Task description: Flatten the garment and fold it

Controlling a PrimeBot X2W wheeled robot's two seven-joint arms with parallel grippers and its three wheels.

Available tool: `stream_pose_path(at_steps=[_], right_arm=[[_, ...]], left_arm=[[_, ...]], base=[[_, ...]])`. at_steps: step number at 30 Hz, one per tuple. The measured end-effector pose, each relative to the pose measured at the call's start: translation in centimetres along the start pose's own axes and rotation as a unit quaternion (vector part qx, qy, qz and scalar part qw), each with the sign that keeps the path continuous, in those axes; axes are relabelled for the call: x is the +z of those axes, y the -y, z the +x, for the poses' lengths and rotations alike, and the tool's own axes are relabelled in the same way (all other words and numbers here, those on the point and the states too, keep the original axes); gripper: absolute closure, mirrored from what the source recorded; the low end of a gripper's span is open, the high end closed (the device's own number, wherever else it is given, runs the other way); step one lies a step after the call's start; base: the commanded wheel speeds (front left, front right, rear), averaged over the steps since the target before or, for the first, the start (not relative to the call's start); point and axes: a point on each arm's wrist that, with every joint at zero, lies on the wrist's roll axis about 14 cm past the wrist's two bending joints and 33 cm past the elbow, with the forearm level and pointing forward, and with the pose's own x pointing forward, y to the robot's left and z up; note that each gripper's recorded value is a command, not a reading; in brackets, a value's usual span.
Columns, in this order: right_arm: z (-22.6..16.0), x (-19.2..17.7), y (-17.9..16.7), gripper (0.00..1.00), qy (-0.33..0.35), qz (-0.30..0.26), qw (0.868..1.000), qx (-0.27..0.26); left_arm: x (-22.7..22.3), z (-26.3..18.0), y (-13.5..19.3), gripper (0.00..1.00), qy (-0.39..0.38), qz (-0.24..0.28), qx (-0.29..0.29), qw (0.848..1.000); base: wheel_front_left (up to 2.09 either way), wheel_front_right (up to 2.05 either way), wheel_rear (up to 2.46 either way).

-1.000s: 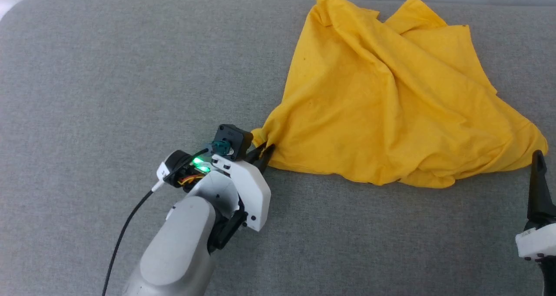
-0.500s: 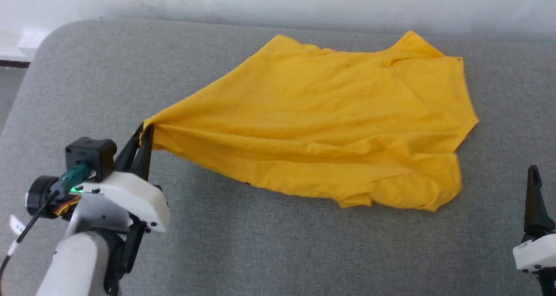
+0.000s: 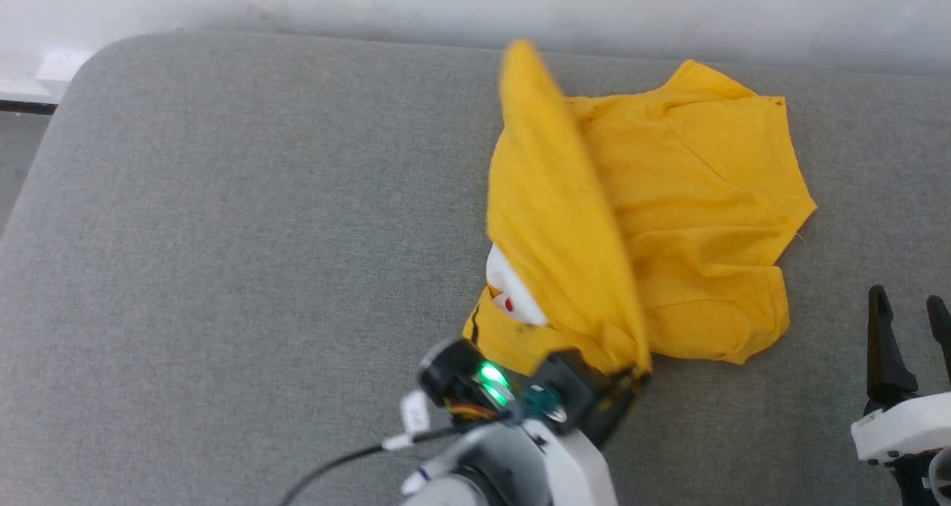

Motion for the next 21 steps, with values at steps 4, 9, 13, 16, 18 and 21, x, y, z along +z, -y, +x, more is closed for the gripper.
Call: stream_pose_path(at_steps=[4,9,13,16,18,21], right_arm=[[0.1,-0.4,0.6,0.00,-0.005,0.000,1.000,-0.009],[0.2,-0.8,1.3,0.00,-0.010,-0.001,1.000,-0.019],[0.4,-1.1,0.8,0.00,-0.014,0.000,1.000,-0.012],[0.5,-1.2,0.3,0.00,-0.015,0.001,1.000,-0.005],[0.7,-1.3,0.0,0.00,-0.017,0.001,1.000,-0.002],[0.9,-1.5,-0.1,0.00,-0.022,0.001,1.000,0.000]], left_arm=[[-3.0,1.5,1.9,0.00,-0.034,-0.026,-0.032,0.999],[-3.0,1.5,-1.3,0.00,-0.018,-0.058,0.015,0.998],[-1.6,-0.2,-6.0,0.00,0.014,-0.068,0.087,0.994],[-0.9,-1.7,-9.6,0.00,0.023,-0.046,0.140,0.989],[-0.8,-2.1,-10.4,0.00,0.020,-0.039,0.150,0.988],[-0.8,-1.7,-10.2,0.00,0.012,-0.039,0.141,0.989]], base=[[0.00,0.00,0.00],[0.00,0.00,0.00],[0.00,0.00,0.00],[0.00,0.00,0.00],[0.00,0.00,0.00],[0.00,0.00,0.00]])
